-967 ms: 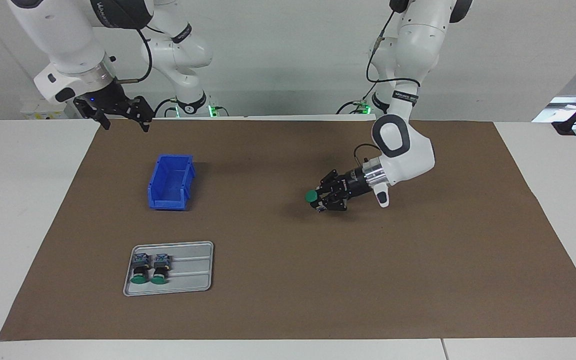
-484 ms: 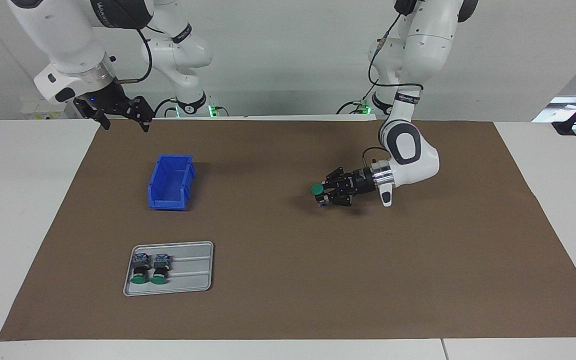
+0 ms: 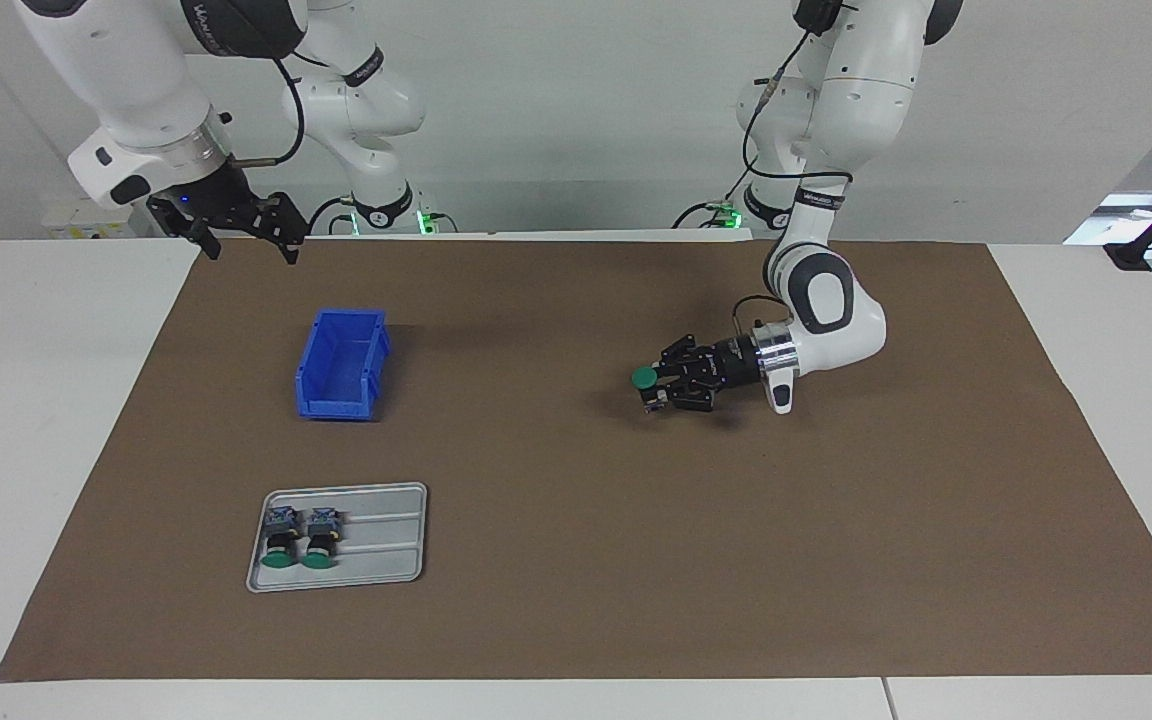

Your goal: Place and press button with both arms

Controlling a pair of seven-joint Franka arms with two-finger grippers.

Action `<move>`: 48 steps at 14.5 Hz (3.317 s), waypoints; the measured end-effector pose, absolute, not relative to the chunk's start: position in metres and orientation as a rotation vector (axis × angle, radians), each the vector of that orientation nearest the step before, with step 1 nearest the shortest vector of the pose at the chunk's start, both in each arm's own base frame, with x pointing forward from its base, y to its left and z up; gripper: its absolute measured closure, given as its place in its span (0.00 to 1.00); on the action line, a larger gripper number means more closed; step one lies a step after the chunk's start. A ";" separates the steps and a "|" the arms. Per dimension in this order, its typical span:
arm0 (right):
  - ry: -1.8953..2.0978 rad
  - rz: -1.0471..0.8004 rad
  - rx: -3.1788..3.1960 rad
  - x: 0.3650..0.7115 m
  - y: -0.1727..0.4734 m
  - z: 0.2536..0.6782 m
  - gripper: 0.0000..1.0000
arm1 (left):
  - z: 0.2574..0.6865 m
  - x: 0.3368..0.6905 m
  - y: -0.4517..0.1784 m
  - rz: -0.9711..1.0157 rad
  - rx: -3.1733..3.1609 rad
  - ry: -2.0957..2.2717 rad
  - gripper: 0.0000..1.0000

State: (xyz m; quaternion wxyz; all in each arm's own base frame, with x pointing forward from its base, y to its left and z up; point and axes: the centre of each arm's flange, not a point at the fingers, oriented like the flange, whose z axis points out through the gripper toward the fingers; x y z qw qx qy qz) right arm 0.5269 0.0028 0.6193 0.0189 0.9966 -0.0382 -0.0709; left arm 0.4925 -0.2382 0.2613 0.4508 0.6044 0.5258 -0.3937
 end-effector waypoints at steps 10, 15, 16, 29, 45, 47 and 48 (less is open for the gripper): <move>-0.119 -0.220 3.094 0.527 0.003 0.619 0.00 | 0.227 0.473 -0.245 -0.993 1.419 1.307 0.67; -0.113 -0.220 3.094 0.527 0.005 0.619 0.00 | 0.226 0.470 -0.249 -0.999 1.413 1.305 0.67; -0.112 -0.220 3.094 0.527 0.005 0.619 0.00 | 0.225 0.470 -0.249 -0.999 1.411 1.306 0.67; -0.112 -0.220 3.094 0.527 0.005 0.619 0.00 | 0.214 0.459 -0.263 -1.004 1.396 1.302 0.67; -0.112 -0.220 3.094 0.527 0.005 0.619 0.00 | 0.217 0.459 -0.261 -0.934 1.435 1.332 0.24; -0.112 -0.220 3.094 0.527 0.005 0.619 0.00 | 0.223 0.460 -0.262 -0.927 1.435 1.338 0.18; -0.112 -0.220 3.094 0.527 0.005 0.619 0.00 | 0.226 0.460 -0.263 -0.930 1.432 1.341 0.04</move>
